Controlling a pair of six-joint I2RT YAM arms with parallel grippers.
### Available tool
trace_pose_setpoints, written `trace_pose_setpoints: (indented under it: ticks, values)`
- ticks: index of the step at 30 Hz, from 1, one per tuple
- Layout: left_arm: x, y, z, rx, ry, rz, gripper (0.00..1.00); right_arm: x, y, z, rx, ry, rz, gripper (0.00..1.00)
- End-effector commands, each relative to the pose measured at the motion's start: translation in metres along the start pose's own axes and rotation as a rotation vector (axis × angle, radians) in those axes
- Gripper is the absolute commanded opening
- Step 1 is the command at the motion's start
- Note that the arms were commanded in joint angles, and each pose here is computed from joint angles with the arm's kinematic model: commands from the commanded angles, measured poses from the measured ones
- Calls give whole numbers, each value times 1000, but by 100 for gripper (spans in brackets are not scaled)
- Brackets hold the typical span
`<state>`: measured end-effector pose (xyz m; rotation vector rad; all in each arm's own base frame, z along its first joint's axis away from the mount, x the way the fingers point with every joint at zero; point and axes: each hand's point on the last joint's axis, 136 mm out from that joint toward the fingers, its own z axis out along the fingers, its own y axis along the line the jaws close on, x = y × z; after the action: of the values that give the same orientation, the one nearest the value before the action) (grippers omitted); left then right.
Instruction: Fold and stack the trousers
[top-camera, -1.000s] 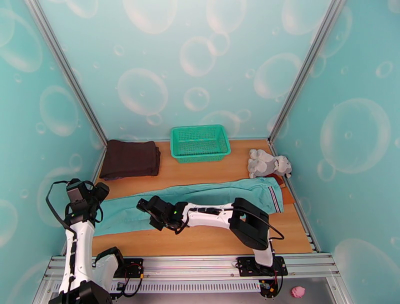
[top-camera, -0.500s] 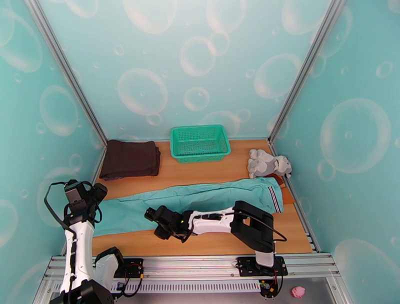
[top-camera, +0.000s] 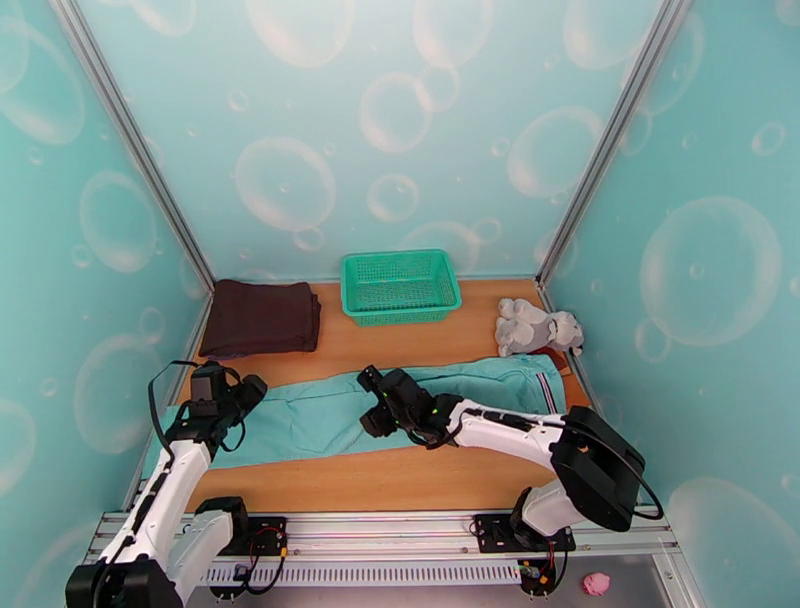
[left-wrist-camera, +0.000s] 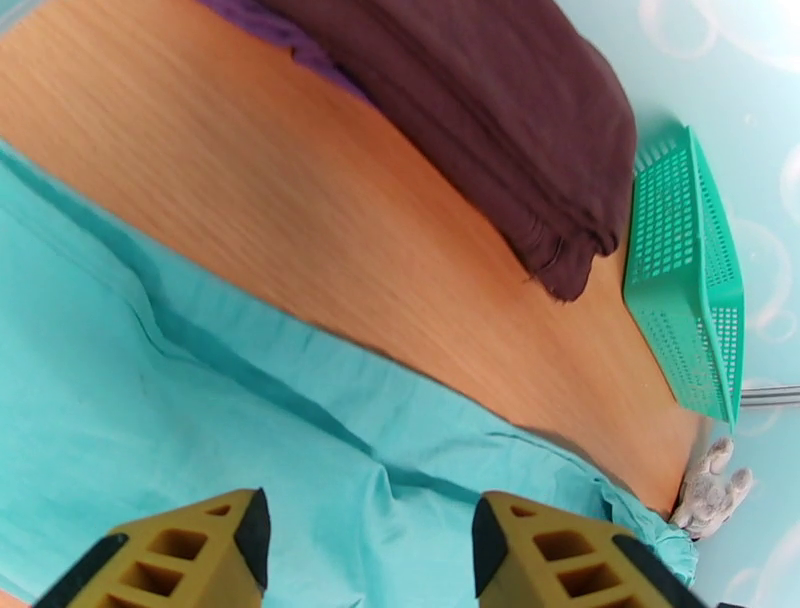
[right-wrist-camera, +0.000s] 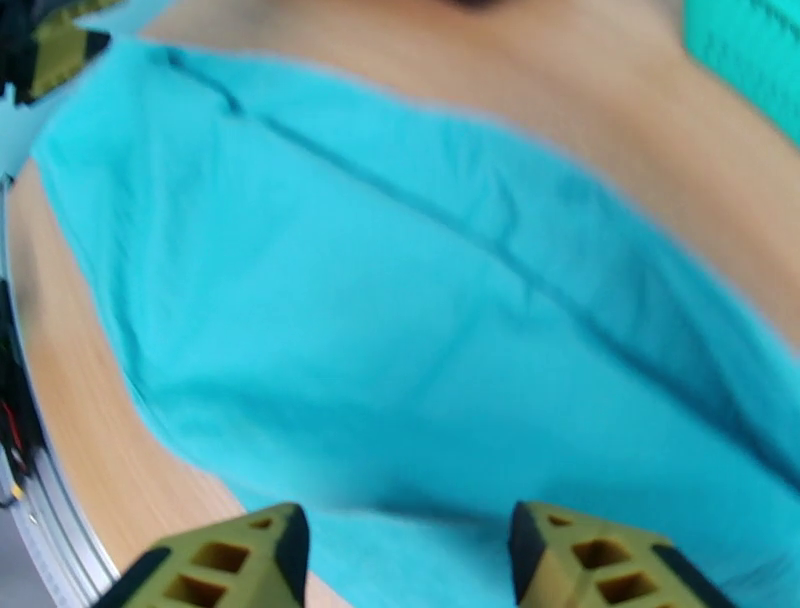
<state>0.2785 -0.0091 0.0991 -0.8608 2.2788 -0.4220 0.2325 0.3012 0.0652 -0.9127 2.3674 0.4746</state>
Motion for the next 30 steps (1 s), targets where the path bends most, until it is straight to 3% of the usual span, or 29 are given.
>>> trace_pose_setpoints:
  ticks: [1,15,30]
  values:
    - [6,8,11,-43,-26,-48,58,22,-4,4,56,41,28,56]
    - [19,46,36,-181,-39,-69,59,21,-37,25,165,50,37,50]
    - [27,52,43,-180,-20,-69,60,15,-50,33,190,55,57,29]
